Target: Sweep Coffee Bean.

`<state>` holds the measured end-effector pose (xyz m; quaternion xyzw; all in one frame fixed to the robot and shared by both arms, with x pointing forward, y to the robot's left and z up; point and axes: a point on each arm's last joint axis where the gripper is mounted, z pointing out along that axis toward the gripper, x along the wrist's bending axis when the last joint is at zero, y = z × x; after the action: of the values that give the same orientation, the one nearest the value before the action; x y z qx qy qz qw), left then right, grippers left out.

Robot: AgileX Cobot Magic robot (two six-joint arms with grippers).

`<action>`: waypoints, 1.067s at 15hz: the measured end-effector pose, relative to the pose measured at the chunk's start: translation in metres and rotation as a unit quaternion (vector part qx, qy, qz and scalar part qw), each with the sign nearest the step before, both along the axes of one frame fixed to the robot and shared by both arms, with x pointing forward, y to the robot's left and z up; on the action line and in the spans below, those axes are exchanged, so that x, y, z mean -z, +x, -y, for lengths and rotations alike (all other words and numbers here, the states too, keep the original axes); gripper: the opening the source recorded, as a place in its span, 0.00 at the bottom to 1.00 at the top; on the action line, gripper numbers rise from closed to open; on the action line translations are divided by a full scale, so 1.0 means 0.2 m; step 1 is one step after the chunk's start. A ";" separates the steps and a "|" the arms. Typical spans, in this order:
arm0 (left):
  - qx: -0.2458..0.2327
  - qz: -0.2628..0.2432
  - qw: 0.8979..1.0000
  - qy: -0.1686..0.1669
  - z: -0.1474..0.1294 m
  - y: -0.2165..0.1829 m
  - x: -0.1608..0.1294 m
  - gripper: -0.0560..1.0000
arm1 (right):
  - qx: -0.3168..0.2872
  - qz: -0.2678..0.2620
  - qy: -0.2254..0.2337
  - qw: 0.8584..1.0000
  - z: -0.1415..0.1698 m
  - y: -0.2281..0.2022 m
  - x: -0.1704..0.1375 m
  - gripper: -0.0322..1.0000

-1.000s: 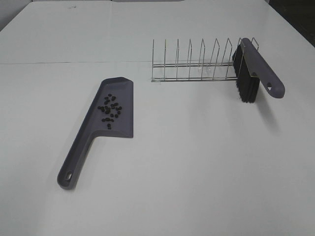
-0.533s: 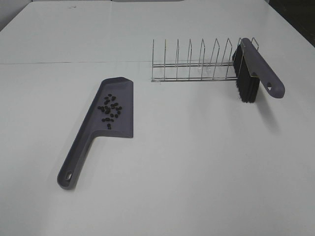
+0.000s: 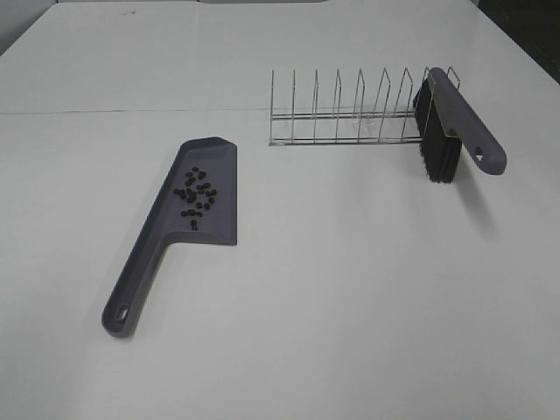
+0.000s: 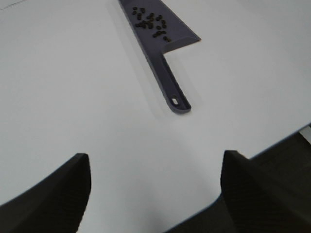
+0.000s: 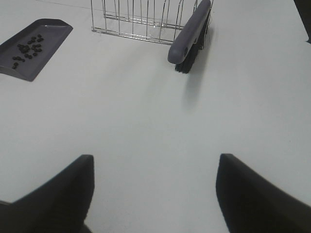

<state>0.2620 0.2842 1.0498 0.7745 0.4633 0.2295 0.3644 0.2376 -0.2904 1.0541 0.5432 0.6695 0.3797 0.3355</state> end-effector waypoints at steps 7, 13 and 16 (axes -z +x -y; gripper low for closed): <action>-0.170 0.104 0.980 -0.018 -0.05 -0.14 -0.01 0.70 | 0.000 0.000 0.000 1.000 0.00 0.00 0.00 0.67; -0.146 0.106 0.983 -0.019 -0.05 -0.15 -0.01 0.70 | 0.022 0.020 0.001 1.000 0.00 -0.03 0.00 0.67; -0.146 0.106 0.983 -0.019 -0.05 -0.15 -0.01 0.70 | 0.022 0.021 0.001 1.000 0.00 -0.03 0.00 0.67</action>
<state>0.2325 0.2942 1.0521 0.6624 0.5346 0.3522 0.3889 0.2315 -0.2904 1.0541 0.5498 0.6496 0.3847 0.3573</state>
